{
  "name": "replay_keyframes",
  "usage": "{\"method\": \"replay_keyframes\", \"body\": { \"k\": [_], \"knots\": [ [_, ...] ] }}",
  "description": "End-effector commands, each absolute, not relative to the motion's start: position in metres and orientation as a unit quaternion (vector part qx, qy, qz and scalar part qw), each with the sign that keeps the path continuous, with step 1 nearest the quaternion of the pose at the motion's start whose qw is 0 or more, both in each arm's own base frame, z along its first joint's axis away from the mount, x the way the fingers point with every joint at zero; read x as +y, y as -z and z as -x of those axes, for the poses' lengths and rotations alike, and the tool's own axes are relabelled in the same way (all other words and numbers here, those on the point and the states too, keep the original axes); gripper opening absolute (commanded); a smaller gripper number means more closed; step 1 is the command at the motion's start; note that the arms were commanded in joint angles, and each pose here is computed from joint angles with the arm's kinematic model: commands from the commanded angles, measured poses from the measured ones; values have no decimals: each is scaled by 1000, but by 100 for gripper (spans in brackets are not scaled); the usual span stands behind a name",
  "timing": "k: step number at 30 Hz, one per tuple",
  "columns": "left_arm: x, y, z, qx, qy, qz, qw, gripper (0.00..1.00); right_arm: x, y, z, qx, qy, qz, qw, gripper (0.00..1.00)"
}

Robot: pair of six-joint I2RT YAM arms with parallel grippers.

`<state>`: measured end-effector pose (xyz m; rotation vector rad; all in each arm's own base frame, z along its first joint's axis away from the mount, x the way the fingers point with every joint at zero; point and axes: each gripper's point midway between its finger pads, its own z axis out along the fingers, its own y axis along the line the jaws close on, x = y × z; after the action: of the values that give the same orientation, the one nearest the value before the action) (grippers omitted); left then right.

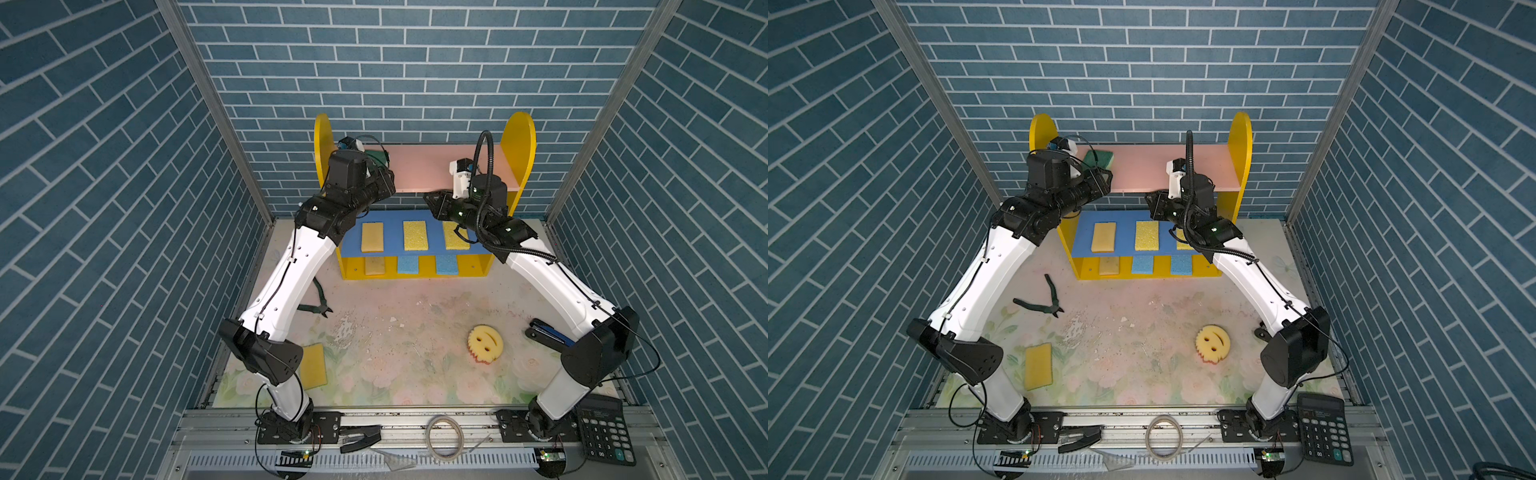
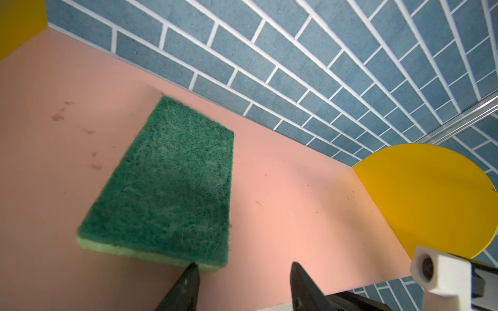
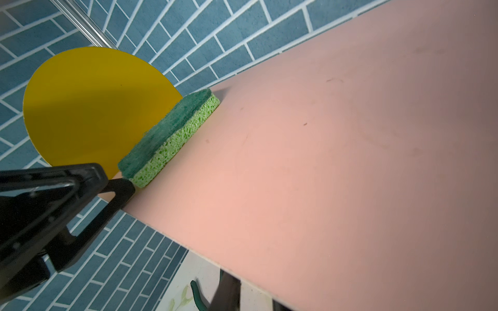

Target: Place and organize the cleaning sponges onto the shelf

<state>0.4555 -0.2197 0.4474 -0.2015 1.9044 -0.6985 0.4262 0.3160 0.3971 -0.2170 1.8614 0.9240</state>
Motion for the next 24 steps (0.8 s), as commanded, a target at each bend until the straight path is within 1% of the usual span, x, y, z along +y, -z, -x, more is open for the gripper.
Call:
{"method": "replay_keyframes", "body": {
  "k": [1, 6, 11, 14, 17, 21, 24],
  "knots": [
    [-227, -445, -455, 799, 297, 77, 516, 56, 314, -398, -426, 765, -393, 82, 504, 22],
    [-228, -457, -446, 792, 308, 72, 522, 56, 313, -398, -428, 765, -395, 79, 502, 22],
    [-221, -484, -424, 776, 318, 54, 542, 56, 313, -399, -428, 766, -398, 76, 500, 22],
    [-207, -493, -411, 773, 295, 47, 560, 57, 313, -400, -428, 765, -399, 73, 500, 22],
    [-183, -500, -403, 770, 247, 53, 586, 60, 313, -402, -428, 764, -400, 72, 500, 22],
    [-164, -507, -403, 768, 203, 52, 605, 65, 313, -403, -429, 764, -399, 71, 501, 22],
    [-161, -506, -410, 775, 177, 43, 605, 65, 313, -403, -429, 765, -399, 70, 501, 22]
  ]
}}
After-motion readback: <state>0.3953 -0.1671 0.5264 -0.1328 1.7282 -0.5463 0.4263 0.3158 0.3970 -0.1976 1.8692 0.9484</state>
